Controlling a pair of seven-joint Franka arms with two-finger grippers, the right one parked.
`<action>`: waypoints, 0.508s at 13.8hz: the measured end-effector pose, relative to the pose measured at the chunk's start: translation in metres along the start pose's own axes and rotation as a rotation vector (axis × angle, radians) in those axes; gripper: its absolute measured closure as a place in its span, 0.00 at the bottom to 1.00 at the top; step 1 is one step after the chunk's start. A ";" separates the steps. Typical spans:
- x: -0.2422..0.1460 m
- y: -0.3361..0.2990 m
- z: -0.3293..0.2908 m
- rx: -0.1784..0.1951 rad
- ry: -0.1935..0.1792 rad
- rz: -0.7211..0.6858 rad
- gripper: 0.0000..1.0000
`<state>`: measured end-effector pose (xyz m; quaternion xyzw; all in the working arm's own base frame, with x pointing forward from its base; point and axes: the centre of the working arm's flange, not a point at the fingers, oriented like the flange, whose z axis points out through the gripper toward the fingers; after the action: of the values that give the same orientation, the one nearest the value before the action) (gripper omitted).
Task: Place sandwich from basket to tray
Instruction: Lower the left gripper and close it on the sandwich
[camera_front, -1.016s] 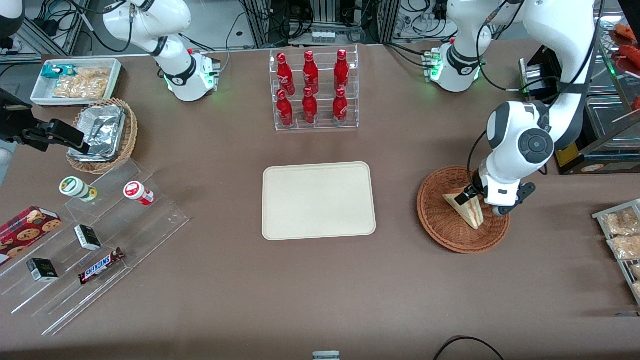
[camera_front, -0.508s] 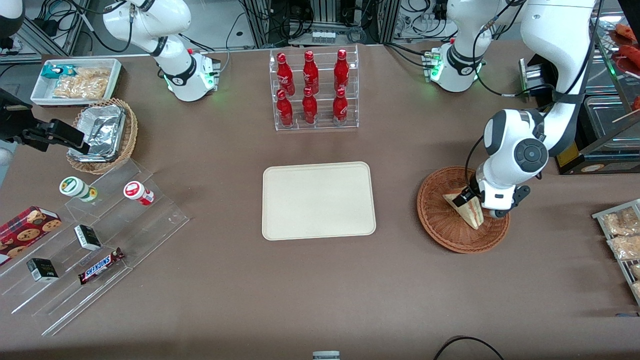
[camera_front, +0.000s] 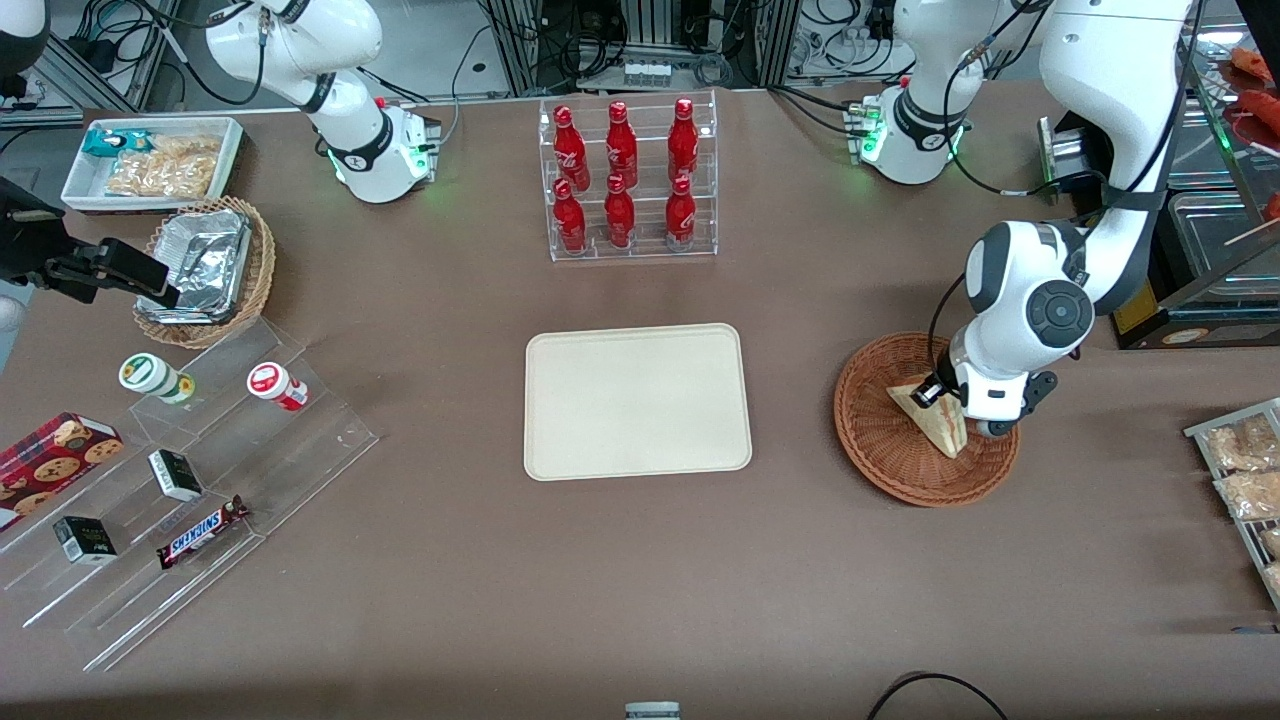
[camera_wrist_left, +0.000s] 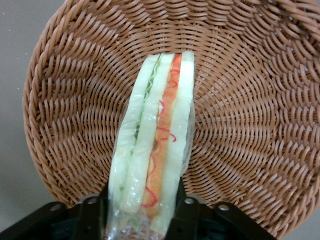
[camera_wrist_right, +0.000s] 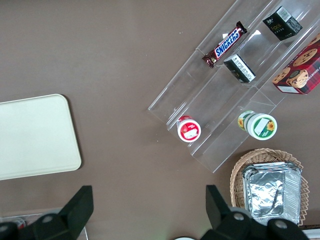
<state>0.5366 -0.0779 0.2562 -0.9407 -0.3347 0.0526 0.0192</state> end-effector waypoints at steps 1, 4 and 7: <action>0.002 0.002 -0.003 -0.006 0.005 0.000 0.66; 0.007 0.010 -0.020 -0.027 0.025 0.003 0.81; -0.005 0.020 -0.043 0.002 0.004 0.073 0.85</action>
<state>0.5500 -0.0967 0.2975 -0.9524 -0.2998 0.0516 0.0190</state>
